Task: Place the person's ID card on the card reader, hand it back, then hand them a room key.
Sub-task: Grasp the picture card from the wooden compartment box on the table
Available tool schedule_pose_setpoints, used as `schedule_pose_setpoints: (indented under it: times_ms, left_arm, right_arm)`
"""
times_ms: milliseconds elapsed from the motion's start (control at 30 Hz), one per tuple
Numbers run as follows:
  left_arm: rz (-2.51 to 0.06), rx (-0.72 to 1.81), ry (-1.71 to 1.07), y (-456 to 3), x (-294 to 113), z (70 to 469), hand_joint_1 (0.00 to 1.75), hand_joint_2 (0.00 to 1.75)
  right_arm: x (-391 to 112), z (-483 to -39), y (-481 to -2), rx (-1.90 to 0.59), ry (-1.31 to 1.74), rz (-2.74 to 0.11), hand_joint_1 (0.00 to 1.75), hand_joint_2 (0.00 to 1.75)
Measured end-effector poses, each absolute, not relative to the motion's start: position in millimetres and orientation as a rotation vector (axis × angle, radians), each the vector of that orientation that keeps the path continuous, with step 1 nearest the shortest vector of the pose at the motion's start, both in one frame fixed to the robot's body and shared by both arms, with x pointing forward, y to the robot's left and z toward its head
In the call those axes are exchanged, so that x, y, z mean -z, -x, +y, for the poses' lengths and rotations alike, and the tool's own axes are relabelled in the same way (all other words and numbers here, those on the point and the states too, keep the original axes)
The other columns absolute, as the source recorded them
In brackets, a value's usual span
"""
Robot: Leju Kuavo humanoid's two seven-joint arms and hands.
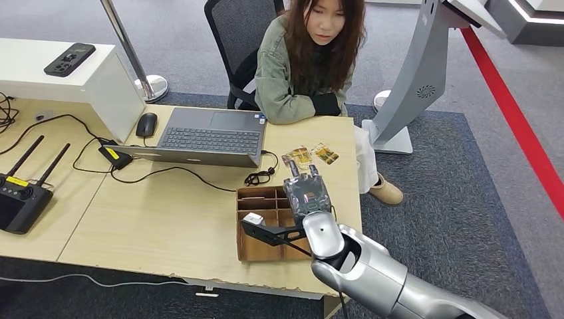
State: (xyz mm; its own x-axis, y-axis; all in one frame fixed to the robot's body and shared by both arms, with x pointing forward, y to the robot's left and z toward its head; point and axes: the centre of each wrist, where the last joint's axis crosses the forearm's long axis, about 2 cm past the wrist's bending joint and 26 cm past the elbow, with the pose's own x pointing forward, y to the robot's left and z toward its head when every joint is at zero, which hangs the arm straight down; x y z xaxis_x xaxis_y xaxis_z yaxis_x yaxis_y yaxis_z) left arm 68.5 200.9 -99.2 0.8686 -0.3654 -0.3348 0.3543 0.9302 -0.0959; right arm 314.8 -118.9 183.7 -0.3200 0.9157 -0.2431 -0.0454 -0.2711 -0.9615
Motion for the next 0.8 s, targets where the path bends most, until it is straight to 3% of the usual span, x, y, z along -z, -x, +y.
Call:
schedule_pose_setpoints:
  times_ms: [133, 267, 400, 533, 800]
  left_arm:
    - [0.356, 0.381, 0.028, -68.7, 99.3, 201.2, 0.0, 0.0]
    - [0.356, 0.385, 0.025, -68.8, 99.4, 201.6, 0.0, 0.0]
    - [0.356, 0.386, 0.025, -68.8, 99.4, 201.6, 0.0, 0.0]
    - [0.356, 0.391, 0.026, -69.0, 99.4, 201.5, 0.0, 0.0]
    - [0.351, 0.393, 0.027, -68.8, 99.5, 201.9, 0.0, 0.0]
  right_arm:
    - [-183.4, -119.8, -314.9, -1.678, 1.166, -1.23, 0.85, 1.75]
    - [-183.5, -120.8, -315.4, -1.673, 1.171, -1.228, 0.96, 1.75]
    - [-182.9, -121.4, -315.3, -1.669, 1.184, -1.229, 1.35, 1.75]
    - [-181.6, -122.0, -314.5, -1.667, 1.197, -1.228, 1.5, 1.75]
    - [-179.7, -123.7, -313.3, -1.652, 1.198, -1.227, 1.55, 1.75]
